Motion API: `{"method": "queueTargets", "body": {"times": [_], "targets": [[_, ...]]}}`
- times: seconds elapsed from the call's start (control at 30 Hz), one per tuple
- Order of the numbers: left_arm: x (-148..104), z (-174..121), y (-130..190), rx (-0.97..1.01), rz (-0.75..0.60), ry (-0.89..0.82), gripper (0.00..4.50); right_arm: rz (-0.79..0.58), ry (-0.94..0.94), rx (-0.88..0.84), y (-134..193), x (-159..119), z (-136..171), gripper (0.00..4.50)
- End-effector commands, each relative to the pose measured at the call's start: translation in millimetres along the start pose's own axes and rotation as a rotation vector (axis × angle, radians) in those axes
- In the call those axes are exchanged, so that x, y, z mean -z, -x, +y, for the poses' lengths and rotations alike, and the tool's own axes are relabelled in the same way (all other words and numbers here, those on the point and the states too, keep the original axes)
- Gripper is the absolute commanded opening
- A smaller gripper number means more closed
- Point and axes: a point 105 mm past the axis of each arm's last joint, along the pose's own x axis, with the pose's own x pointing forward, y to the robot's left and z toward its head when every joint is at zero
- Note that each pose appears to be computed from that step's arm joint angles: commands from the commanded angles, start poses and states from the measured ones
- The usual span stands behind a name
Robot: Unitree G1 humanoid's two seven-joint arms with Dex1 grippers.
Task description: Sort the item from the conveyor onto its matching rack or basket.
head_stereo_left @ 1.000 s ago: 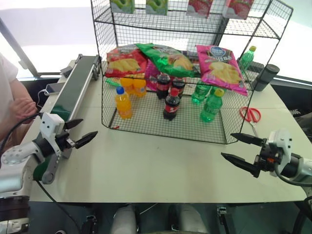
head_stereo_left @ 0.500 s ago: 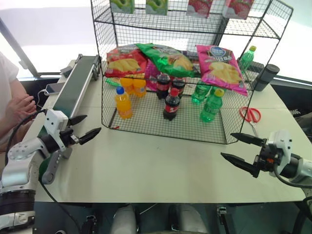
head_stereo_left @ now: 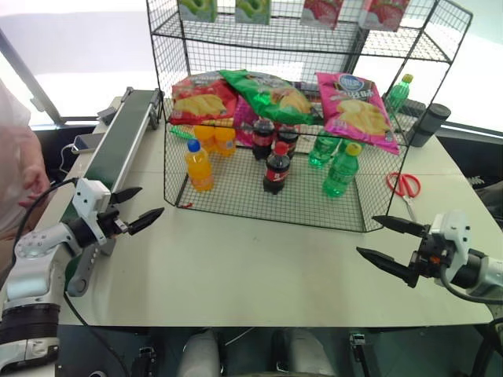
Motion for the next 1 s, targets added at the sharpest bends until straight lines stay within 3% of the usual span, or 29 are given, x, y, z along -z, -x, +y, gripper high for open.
{"method": "queueTargets", "body": {"times": [0.03,1.0], "targets": [[-11.5,2.0,4.2,0.004,-0.032,-0.008,4.5,-0.018,0.037,0.001,0.3,-7.4,-2.0,4.39],[-4.8,-9.7,13.0,-0.04,-0.029,-0.013,4.5,-0.002,0.044,-0.063,-6.3,0.3,-4.8,4.39]]}}
